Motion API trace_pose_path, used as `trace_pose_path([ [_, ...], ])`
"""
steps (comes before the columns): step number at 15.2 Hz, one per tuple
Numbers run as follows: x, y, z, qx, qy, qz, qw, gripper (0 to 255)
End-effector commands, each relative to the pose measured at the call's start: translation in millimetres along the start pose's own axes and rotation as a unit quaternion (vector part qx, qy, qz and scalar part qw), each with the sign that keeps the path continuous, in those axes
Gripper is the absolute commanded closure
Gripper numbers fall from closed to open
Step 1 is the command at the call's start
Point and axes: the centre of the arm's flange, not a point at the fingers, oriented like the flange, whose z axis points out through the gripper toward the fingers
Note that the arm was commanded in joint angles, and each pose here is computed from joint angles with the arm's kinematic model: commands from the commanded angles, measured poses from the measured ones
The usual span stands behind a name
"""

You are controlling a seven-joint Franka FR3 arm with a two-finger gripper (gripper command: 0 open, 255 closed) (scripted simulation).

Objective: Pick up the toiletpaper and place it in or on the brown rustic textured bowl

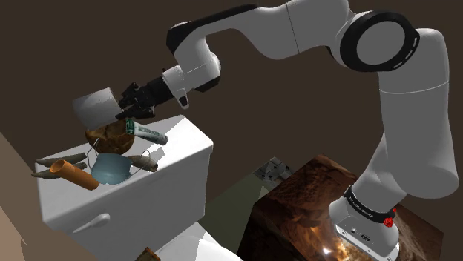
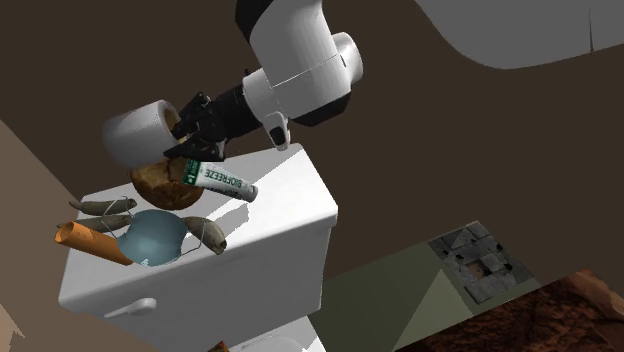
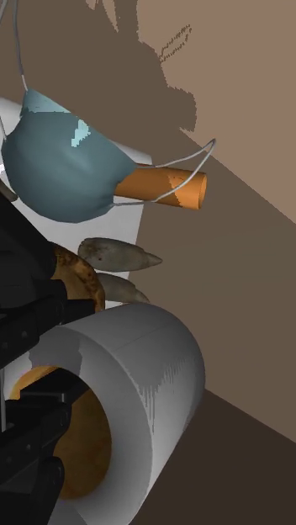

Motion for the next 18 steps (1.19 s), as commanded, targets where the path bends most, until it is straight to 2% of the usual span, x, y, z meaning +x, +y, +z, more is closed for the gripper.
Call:
trace_pose_path([
  [1, 8.8, 3.6, 4.5, 0.000, 0.000, -0.001, 1.0000, 255],
  [4, 21.5, 8.8, 10.3, 0.000, 0.000, -0.001, 1.0000, 255],
  [12, 21.5, 8.8, 10.3, 0.000, 0.000, -0.001, 1.0000, 255],
  [13, 21.9, 7.8, 10.3, 0.000, 0.000, -0.001, 1.0000, 0],
  [18, 21.5, 8.8, 10.3, 0.000, 0.000, -0.001, 1.0000, 0],
])
